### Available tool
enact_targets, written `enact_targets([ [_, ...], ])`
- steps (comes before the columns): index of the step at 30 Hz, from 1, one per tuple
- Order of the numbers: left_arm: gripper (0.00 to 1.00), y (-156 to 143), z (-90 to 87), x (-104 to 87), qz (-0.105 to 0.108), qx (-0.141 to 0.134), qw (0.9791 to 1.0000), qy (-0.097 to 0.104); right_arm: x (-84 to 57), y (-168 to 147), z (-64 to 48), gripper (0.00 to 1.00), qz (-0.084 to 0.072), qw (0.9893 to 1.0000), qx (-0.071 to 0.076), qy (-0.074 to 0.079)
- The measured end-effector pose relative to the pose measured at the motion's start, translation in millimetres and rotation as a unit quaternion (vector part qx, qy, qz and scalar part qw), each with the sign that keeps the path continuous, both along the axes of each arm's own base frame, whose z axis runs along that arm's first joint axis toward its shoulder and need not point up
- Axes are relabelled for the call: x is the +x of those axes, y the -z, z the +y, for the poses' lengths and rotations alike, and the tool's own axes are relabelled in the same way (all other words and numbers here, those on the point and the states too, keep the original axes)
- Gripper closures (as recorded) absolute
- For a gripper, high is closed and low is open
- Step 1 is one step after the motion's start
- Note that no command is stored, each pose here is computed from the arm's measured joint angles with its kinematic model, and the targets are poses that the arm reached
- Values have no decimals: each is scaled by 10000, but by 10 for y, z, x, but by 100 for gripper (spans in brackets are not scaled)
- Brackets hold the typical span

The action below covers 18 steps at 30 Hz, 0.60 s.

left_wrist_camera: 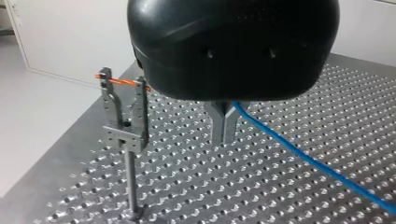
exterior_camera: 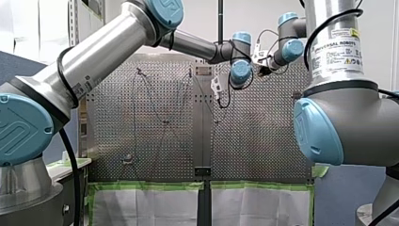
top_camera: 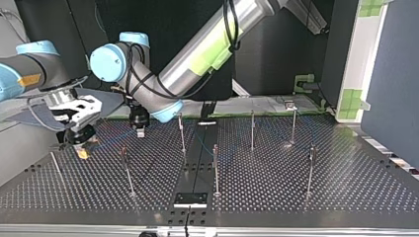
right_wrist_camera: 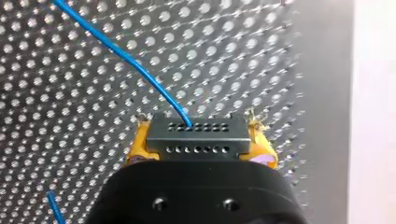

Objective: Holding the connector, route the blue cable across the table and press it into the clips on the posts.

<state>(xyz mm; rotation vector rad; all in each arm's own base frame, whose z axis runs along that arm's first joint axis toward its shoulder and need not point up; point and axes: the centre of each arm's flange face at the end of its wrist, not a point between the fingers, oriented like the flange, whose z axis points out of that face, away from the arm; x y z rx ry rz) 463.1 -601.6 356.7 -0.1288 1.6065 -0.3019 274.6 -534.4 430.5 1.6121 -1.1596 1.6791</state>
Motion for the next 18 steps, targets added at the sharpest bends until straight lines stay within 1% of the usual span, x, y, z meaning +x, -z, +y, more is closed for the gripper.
enact_targets([
  [4, 100, -82, 33, 44, -52, -39, 10000, -24, 4, -106, 29, 100, -51, 10000, -50, -45],
  [12, 100, -207, 97, 209, -184, -115, 9998, -4, 14, -195, 42, 100, -66, 9999, -83, -87],
  [15, 100, -236, 144, 318, -268, -177, 9995, -4, 18, -196, 43, 100, -67, 9999, -82, -101],
  [18, 100, -253, 219, 458, -346, -193, 9992, 1, 30, -188, 43, 100, -72, 9998, -84, -169],
])
